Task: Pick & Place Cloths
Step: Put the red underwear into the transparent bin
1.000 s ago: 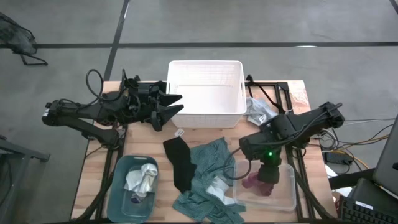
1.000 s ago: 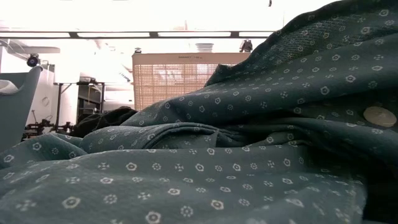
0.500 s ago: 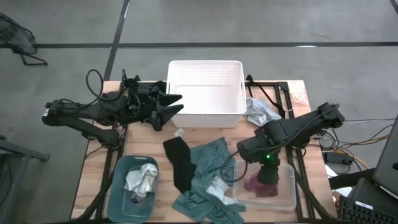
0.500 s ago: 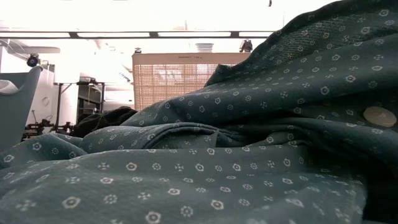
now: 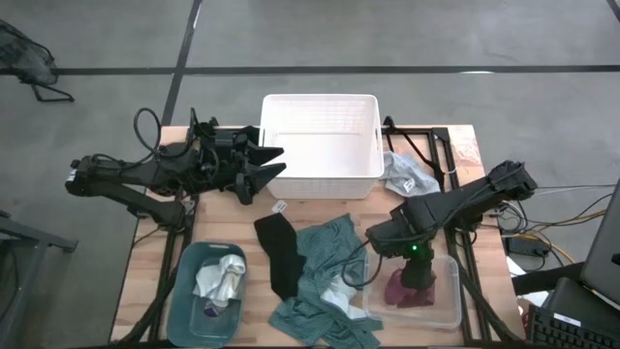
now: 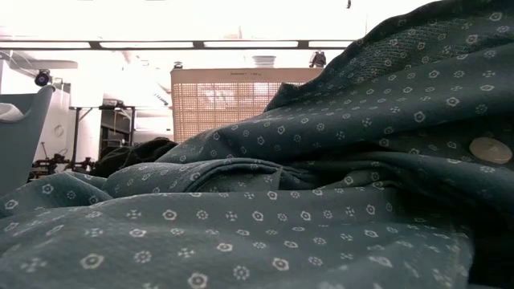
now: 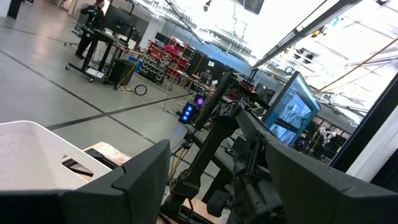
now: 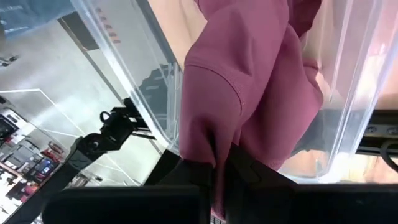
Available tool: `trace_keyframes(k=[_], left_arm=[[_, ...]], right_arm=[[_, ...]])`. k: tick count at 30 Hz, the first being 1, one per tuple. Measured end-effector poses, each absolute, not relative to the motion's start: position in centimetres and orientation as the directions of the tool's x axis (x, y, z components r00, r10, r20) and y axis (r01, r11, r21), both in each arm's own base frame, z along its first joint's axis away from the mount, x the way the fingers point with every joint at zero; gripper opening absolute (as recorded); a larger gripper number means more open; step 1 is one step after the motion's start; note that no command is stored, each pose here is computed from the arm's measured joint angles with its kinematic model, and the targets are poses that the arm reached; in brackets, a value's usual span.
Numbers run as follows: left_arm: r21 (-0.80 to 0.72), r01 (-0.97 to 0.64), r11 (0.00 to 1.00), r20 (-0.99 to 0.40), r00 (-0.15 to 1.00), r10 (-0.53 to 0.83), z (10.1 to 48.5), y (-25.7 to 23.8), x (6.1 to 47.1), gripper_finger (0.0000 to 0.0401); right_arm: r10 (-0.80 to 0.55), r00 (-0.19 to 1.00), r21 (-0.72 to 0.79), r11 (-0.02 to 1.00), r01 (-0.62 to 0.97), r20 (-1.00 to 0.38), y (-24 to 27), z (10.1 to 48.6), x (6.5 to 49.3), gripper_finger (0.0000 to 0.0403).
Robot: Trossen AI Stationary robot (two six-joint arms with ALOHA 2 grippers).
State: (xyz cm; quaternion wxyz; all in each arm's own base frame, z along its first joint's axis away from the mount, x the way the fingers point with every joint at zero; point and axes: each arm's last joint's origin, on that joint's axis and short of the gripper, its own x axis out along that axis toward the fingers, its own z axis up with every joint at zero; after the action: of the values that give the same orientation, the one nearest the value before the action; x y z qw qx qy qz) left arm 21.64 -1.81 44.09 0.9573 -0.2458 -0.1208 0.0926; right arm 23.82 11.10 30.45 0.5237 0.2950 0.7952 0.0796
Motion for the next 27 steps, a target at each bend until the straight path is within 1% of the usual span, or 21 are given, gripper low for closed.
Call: trace_keyframes(k=[10, 22, 27], left_arm=[[-0.491, -0.121, 0.862, 0.181, 0.955, 0.237, 44.0, -1.8, 21.6, 0.0271], [-0.487, -0.122, 0.865, 0.181, 0.955, 0.237, 44.0, -1.8, 21.6, 0.0271], [-0.488, -0.122, 0.864, 0.181, 0.954, 0.237, 44.0, -1.8, 21.6, 0.0271]], right_arm=[[0.539, -0.313, 0.421, 0.827, 0.372, -0.782, 11.0, 28.9, 23.5, 0.0009], [0.545, -0.295, 0.437, 0.824, 0.360, -0.785, 11.1, 28.6, 23.7, 0.0009], [0.568, -0.268, 0.471, 0.810, 0.350, -0.778, 11.2, 28.6, 24.1, 0.0009]])
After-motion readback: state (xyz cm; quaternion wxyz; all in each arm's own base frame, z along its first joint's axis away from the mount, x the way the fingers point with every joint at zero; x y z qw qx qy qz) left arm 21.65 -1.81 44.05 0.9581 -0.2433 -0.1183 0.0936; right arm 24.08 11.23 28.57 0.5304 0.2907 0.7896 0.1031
